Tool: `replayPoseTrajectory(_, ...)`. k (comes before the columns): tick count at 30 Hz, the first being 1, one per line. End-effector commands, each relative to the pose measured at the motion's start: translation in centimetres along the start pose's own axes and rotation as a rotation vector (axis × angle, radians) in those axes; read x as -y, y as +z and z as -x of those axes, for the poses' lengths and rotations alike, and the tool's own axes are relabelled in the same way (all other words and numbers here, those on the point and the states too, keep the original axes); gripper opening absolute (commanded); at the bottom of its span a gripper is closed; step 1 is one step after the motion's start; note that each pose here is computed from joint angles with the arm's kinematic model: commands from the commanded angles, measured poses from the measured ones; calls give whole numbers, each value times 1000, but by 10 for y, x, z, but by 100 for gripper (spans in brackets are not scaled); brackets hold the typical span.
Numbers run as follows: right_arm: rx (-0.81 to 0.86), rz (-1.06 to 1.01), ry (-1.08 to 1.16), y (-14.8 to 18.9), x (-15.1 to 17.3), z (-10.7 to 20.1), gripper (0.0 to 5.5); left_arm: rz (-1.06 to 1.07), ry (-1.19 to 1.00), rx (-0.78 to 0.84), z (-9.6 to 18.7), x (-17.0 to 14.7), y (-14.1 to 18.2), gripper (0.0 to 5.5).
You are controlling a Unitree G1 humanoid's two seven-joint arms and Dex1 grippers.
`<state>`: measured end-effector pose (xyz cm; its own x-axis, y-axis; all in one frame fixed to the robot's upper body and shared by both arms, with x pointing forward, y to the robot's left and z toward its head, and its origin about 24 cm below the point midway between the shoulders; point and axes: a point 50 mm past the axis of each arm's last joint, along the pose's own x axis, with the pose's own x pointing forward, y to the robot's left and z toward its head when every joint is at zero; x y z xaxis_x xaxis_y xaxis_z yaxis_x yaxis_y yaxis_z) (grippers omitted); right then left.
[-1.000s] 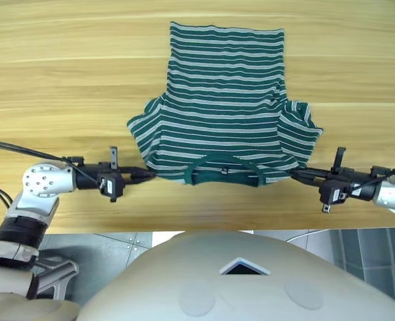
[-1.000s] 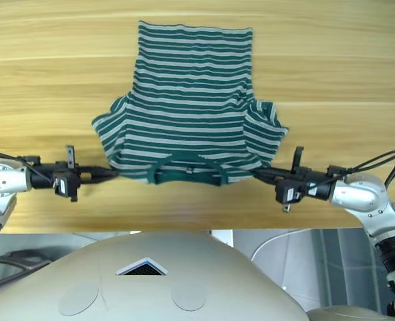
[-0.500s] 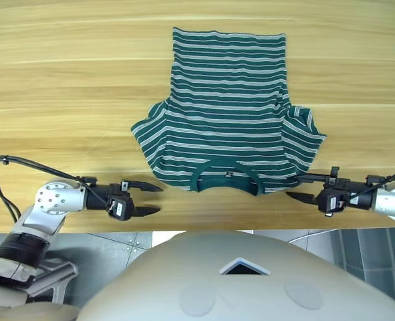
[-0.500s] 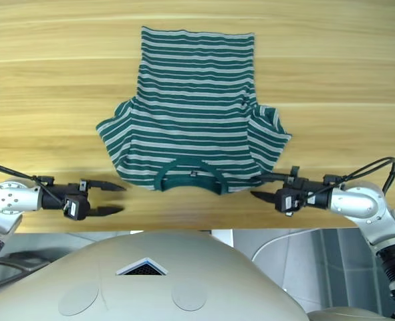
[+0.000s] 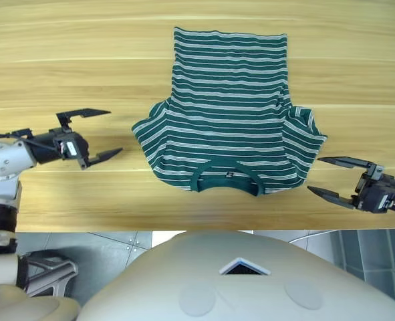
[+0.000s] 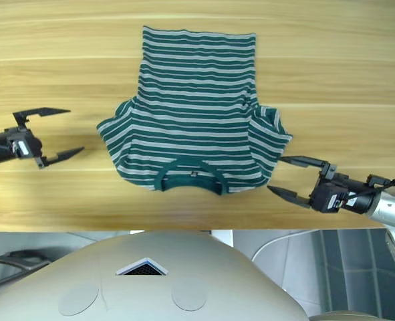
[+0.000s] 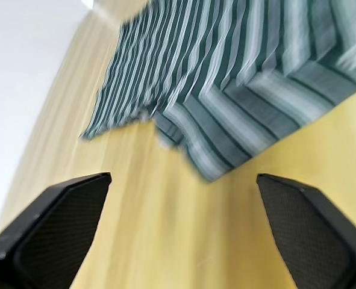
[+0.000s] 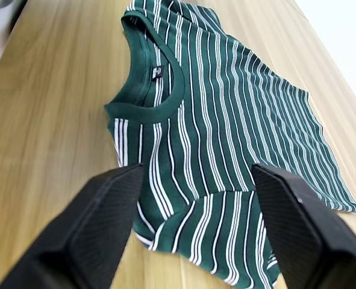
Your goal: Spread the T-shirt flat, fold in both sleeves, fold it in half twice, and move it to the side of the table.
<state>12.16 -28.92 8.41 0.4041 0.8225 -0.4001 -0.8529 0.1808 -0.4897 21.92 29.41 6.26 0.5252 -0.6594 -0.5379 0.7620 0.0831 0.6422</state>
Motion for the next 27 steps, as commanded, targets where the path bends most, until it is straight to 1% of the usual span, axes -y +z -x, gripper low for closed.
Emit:
replayPoseTrajectory(1, 31, 6, -13, 4, 2, -2, 331, -84, -53, -21, -29, 7, -1, 449)
replayPoseTrajectory(6, 36, 15, -14, 3, 4, -6, 331, -117, -95, 22, -56, 22, 3, 449)
replayPoseTrajectory(11, 56, 25, -23, 7, 4, -7, 331, -143, -124, 6, -58, 20, 2, 374)
replayPoseTrajectory(15, 64, 24, -24, 9, 3, -8, 331, -161, -135, 0, -53, 16, 4, 314)
replayPoseTrajectory(22, 72, 8, -29, 7, 1, -8, 331, -161, -139, -44, -46, 14, 3, 187)
replayPoseTrajectory(27, 77, 8, -31, 8, 0, -8, 331, -155, -135, -34, -50, 17, 4, 107)
